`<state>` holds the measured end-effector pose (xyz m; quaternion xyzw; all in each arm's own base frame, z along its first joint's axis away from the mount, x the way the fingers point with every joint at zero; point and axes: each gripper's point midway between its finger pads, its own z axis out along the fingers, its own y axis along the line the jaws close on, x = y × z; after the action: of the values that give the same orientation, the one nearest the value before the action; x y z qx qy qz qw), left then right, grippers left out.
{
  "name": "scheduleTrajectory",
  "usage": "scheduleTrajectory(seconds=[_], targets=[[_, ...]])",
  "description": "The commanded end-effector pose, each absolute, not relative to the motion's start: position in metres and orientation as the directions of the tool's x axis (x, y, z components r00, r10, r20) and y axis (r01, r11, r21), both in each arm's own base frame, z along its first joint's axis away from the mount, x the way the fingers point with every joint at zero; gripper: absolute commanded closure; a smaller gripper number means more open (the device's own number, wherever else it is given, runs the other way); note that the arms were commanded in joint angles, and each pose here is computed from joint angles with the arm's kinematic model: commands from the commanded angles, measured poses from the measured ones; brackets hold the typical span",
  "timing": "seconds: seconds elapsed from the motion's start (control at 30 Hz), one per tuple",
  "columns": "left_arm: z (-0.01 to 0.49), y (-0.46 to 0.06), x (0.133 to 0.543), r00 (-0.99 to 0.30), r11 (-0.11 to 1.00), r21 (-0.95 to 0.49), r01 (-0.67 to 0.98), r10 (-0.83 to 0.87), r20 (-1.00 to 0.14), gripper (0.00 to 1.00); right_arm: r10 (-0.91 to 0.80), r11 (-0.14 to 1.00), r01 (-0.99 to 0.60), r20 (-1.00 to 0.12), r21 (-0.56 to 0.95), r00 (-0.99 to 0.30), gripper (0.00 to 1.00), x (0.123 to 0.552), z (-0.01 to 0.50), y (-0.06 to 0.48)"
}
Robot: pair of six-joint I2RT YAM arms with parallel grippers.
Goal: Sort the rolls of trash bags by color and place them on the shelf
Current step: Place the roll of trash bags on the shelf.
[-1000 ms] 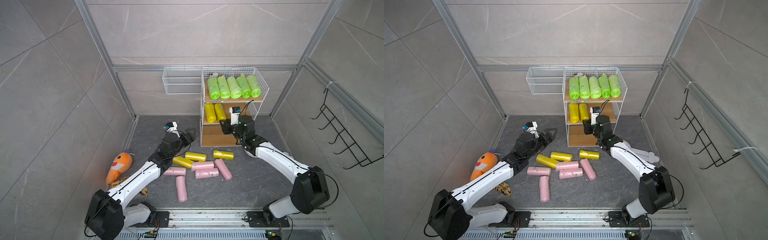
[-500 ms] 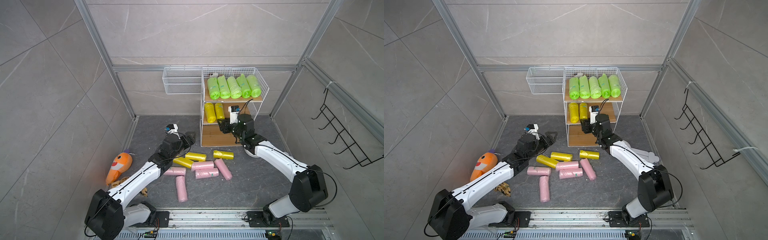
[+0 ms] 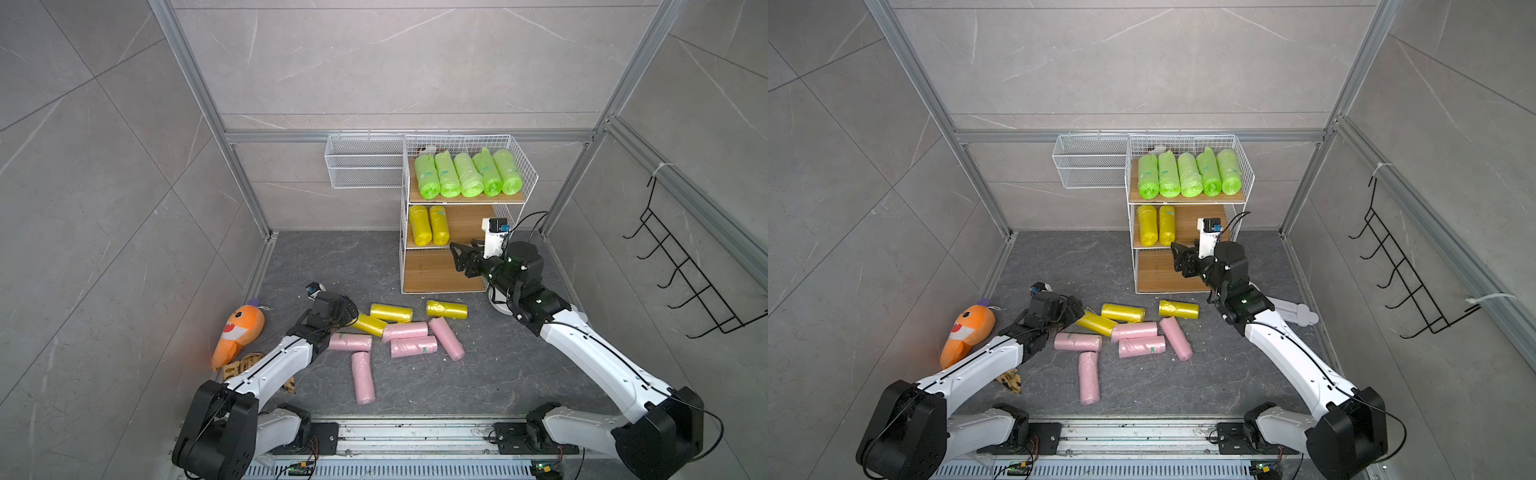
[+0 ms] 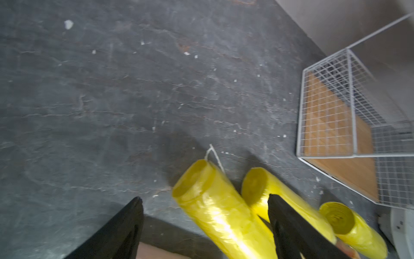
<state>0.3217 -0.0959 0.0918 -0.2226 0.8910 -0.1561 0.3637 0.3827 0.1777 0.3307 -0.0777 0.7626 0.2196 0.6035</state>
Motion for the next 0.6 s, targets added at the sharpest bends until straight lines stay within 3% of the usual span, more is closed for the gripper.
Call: scheduleTrajectory(seconds=[0.0,0.3,0.57], targets=[[0.091,-0.104,0.330,-0.640,0.843,-0.468,-0.267,-0.518,-0.567,0.10,0.147,0.901,-0.350,-0.941,0.255,-0.306,0.24,0.377,0.313,0.172],[0.071,-0.129,0.347,-0.678,0.795,-0.545,-0.265,-0.556,-0.481,0.10,0.160,0.901,-0.332,-0.925,0.279,-0.343,0.24,0.377,0.296,0.172],[0.072,-0.150,0.364,-0.691,0.765,-0.600,-0.235,-0.565,-0.450,0.15,0.167,0.903,-0.317,-0.916,0.291,-0.365,0.23,0.378,0.287,0.171]])
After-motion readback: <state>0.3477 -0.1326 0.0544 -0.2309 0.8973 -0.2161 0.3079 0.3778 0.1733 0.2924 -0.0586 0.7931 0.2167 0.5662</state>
